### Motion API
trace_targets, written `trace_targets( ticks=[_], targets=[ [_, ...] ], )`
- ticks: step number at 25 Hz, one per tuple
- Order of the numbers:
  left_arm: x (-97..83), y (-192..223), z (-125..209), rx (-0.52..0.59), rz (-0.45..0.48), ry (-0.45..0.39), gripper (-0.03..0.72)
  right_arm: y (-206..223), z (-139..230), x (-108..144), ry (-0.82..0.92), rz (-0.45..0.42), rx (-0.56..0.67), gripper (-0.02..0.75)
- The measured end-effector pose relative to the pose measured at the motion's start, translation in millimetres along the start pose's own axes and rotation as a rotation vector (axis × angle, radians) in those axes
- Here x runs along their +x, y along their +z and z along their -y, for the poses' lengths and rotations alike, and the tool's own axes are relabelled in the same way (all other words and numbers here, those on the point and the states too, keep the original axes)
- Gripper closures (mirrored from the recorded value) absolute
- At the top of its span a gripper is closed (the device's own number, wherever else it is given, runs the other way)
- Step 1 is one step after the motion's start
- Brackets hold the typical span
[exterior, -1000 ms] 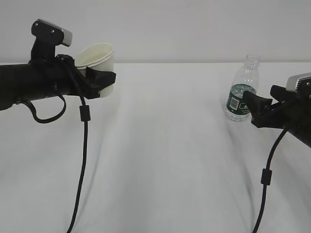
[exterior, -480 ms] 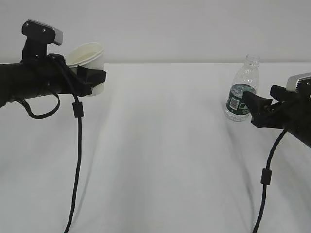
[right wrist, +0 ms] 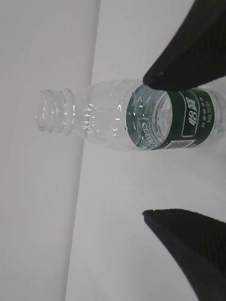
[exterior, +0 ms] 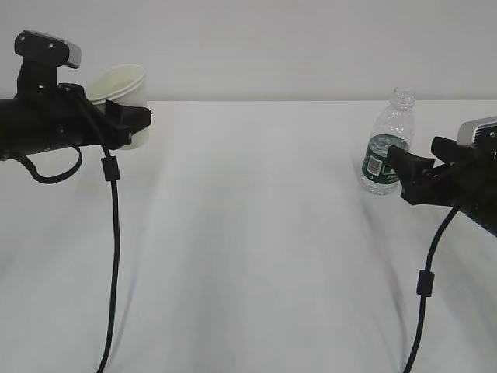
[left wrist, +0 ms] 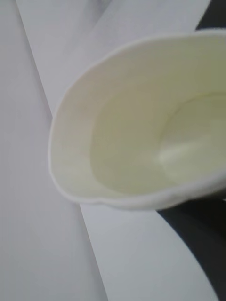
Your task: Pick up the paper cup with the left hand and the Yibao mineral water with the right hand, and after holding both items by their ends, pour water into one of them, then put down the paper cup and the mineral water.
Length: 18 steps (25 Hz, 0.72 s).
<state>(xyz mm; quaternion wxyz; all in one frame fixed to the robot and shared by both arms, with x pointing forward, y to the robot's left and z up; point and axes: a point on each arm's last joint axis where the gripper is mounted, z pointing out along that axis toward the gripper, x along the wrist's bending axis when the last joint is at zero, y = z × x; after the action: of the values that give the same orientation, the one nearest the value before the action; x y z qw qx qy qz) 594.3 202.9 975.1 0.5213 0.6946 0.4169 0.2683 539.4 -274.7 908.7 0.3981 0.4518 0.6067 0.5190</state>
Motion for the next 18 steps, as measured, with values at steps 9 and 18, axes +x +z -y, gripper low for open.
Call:
trace_targets(
  ticks=[9,18],
  targets=[
    [5.0,12,21,0.042,-0.003,-0.015,0.270,0,0,1,0.003,-0.006,0.000,0.146],
    [10.6,22,38,0.045,-0.033,-0.047,0.270,0,0,1,0.001,-0.010,0.001,0.146]
  ],
)
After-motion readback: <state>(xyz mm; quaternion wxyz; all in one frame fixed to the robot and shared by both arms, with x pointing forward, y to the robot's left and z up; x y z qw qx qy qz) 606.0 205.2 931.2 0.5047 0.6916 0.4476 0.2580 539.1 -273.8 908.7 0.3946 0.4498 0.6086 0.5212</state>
